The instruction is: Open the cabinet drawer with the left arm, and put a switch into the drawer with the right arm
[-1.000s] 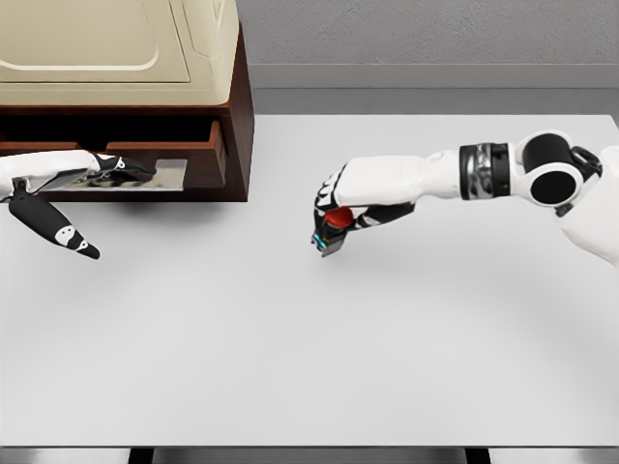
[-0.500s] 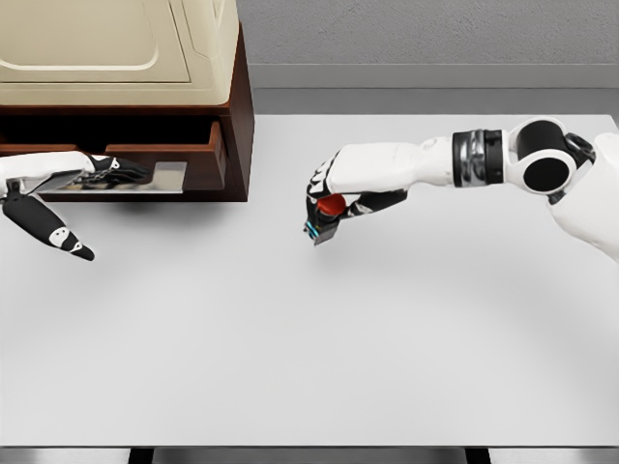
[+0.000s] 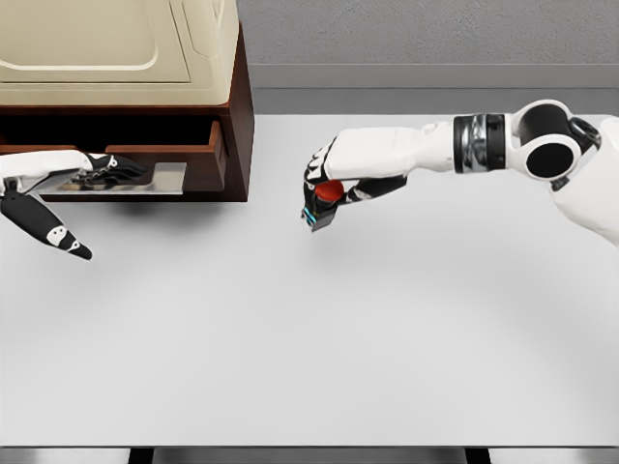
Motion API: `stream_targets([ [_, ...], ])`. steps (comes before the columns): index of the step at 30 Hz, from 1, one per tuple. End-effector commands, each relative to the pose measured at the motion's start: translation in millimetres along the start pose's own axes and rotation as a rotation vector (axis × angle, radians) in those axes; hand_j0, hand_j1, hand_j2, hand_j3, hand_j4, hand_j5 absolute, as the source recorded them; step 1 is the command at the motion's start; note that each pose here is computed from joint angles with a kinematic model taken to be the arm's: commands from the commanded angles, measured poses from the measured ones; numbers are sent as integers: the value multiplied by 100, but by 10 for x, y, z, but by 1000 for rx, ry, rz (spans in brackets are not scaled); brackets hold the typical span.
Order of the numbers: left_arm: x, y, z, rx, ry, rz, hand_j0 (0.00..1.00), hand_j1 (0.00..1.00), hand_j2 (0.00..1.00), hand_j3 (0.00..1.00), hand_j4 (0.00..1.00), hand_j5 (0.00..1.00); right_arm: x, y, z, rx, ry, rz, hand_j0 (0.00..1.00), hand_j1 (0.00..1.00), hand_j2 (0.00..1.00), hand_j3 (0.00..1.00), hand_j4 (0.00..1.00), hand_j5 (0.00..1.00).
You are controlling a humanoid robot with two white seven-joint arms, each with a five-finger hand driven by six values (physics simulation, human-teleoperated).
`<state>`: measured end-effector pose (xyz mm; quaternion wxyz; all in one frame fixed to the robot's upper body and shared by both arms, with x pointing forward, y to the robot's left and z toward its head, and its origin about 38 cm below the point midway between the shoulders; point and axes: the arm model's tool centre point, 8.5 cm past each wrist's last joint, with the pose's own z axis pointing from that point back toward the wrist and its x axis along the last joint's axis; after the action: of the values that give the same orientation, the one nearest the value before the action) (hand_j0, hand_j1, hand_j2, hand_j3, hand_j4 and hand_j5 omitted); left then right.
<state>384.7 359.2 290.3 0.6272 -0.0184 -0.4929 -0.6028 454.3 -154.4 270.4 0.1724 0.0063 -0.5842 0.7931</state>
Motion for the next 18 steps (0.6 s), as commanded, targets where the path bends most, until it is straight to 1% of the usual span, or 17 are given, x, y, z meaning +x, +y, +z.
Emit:
stream_targets([
  [1, 7, 22, 28, 7, 0, -1, 100, 100, 100, 100, 100, 100, 0, -14, 4, -5, 0, -4, 50, 50, 50, 50, 50, 50],
  [7, 8, 43, 70, 14, 2, -3, 100, 100, 100, 100, 100, 100, 1, -119, 19, -11, 3, 17, 50, 50, 50, 50, 50, 50],
  [14, 103, 146, 115, 39, -15, -19, 100, 100, 100, 100, 100, 100, 10, -241, 46, -17, 8, 43, 50, 50, 50, 50, 50, 50],
  [18, 105, 147, 148, 41, -21, -31, 100, 100, 100, 100, 100, 100, 29, -310, 47, -20, 5, 60, 50, 50, 50, 50, 50, 50],
])
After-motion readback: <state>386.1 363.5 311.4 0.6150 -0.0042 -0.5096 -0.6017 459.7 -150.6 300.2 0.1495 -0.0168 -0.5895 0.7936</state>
